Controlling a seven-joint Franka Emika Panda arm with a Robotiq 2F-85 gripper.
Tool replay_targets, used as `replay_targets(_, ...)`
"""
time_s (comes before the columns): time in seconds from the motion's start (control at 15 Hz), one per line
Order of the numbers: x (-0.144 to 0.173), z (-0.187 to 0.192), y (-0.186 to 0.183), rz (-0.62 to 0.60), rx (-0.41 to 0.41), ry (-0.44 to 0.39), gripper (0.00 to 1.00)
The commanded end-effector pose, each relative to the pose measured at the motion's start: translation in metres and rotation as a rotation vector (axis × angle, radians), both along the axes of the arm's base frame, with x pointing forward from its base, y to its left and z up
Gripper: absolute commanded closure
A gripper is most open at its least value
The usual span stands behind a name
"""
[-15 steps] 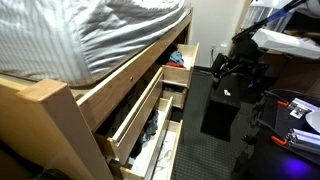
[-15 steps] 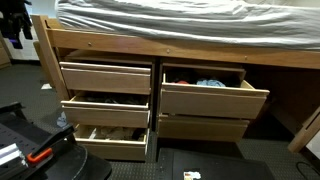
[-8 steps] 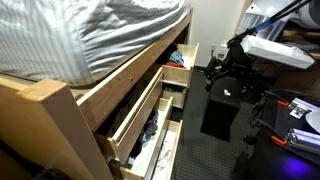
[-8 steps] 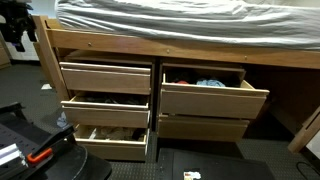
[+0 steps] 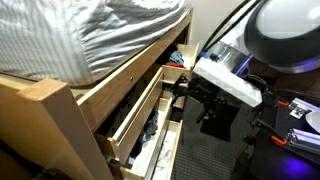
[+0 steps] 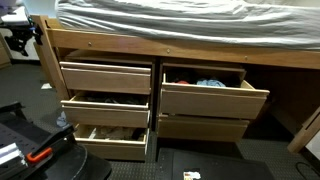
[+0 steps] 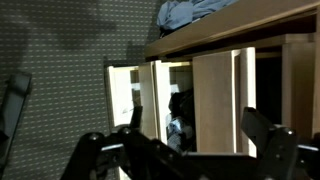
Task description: Open fully the top left drawer, close the top right drawer then also close the top left drawer
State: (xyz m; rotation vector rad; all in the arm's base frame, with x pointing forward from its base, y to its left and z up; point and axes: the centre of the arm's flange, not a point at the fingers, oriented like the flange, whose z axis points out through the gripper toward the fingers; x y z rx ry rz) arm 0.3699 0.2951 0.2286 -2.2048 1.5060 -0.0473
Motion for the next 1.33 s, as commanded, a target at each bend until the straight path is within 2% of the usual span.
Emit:
replay_targets(0.0,0.007,-0.001,0.013,0.008,0.016,-0.017,0.00)
replay_targets(0.27,0.011,-0.006,0.017,0.010,0.019,-0.016,0.00)
replay_targets(0.33,0.010,-0.010,0.013,0.028,0.033,0.031,0.00)
replay_targets(0.6,0.019,-0.049,-0.004,0.231,0.121,0.178,0.00)
replay_targets(0.67,0.024,-0.055,-0.007,0.276,0.104,0.226,0.00)
replay_targets(0.73,0.030,-0.063,-0.012,0.303,0.042,0.265,0.00)
replay_targets(0.8,0.037,-0.078,-0.019,0.298,-0.044,0.221,0.00)
replay_targets(1.0,0.058,-0.116,-0.043,0.336,-0.178,0.088,0.00)
replay_targets(1.13,0.065,-0.137,-0.048,0.326,-0.219,-0.037,0.00)
replay_targets(1.27,0.075,-0.148,-0.044,0.269,-0.222,-0.157,0.00)
